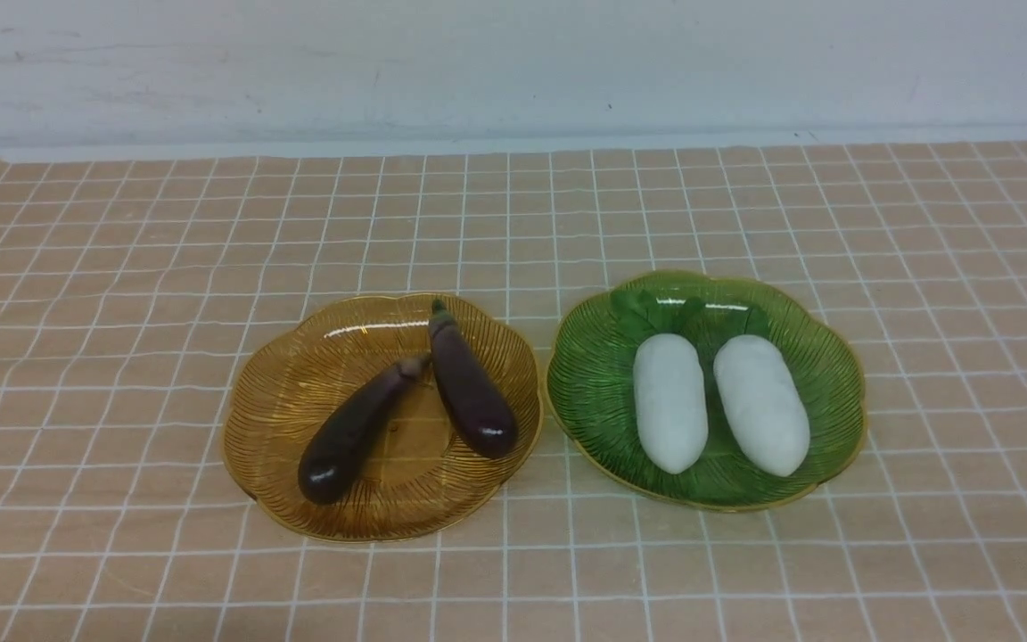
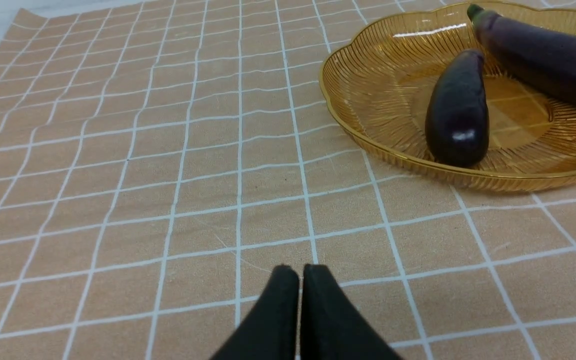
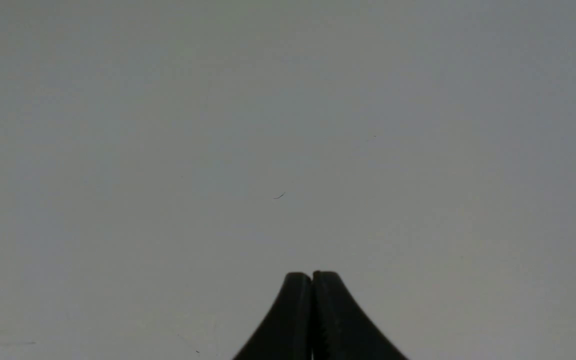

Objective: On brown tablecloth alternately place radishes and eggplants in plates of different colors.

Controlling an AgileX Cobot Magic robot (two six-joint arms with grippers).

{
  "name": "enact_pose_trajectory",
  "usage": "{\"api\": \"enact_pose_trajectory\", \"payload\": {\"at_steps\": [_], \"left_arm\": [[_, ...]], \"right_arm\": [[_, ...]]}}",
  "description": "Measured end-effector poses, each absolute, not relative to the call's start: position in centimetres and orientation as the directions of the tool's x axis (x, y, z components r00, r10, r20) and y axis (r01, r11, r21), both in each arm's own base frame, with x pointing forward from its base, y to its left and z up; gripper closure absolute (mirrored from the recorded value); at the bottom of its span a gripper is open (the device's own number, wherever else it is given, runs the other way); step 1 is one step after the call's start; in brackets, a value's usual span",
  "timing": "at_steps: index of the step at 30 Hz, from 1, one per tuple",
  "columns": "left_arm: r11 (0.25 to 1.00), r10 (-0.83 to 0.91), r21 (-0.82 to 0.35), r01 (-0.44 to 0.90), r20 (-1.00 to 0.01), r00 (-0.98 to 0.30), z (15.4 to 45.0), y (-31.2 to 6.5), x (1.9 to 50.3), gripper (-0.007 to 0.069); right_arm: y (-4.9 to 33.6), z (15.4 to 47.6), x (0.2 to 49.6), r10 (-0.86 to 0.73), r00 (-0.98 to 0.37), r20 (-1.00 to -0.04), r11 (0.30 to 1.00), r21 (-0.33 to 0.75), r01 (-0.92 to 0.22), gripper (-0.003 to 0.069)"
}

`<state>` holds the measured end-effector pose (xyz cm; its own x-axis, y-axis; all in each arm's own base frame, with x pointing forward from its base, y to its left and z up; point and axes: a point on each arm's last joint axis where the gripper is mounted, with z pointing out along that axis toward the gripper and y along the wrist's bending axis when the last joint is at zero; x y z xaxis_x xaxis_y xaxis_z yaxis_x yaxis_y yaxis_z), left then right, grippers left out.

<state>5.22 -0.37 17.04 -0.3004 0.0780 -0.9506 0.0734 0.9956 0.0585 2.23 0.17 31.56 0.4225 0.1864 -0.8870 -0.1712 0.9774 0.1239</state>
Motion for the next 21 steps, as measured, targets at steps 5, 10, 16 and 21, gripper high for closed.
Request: {"api": "enact_pose_trajectory", "payload": {"at_steps": [5,10,16,21], "left_arm": [[0.996,0.078,0.059,0.073,-0.951,-0.300,17.04,-0.37,5.22,0.0629],[0.996,0.078,0.058,0.073,-0.951,-0.300,17.04,-0.37,5.22,0.0629],[0.996,0.078,0.058,0.073,-0.951,-0.300,17.04,-0.37,5.22,0.0629],[0.996,0.078,0.058,0.073,-0.951,-0.300,17.04,-0.37,5.22,0.0629]], "right_arm": [[0.17,31.56,2.23,0.186,0.422,-0.887,0.977,0.124,-0.171,0.0674],[0.17,31.56,2.23,0.187,0.422,-0.887,0.977,0.124,-0.171,0.0674],[0.17,31.56,2.23,0.187,0.422,-0.887,0.977,0.125,-0.172,0.0674],[0.19,31.53,2.25,0.158,0.424,-0.892,0.982,0.098,-0.161,0.0674]]}}
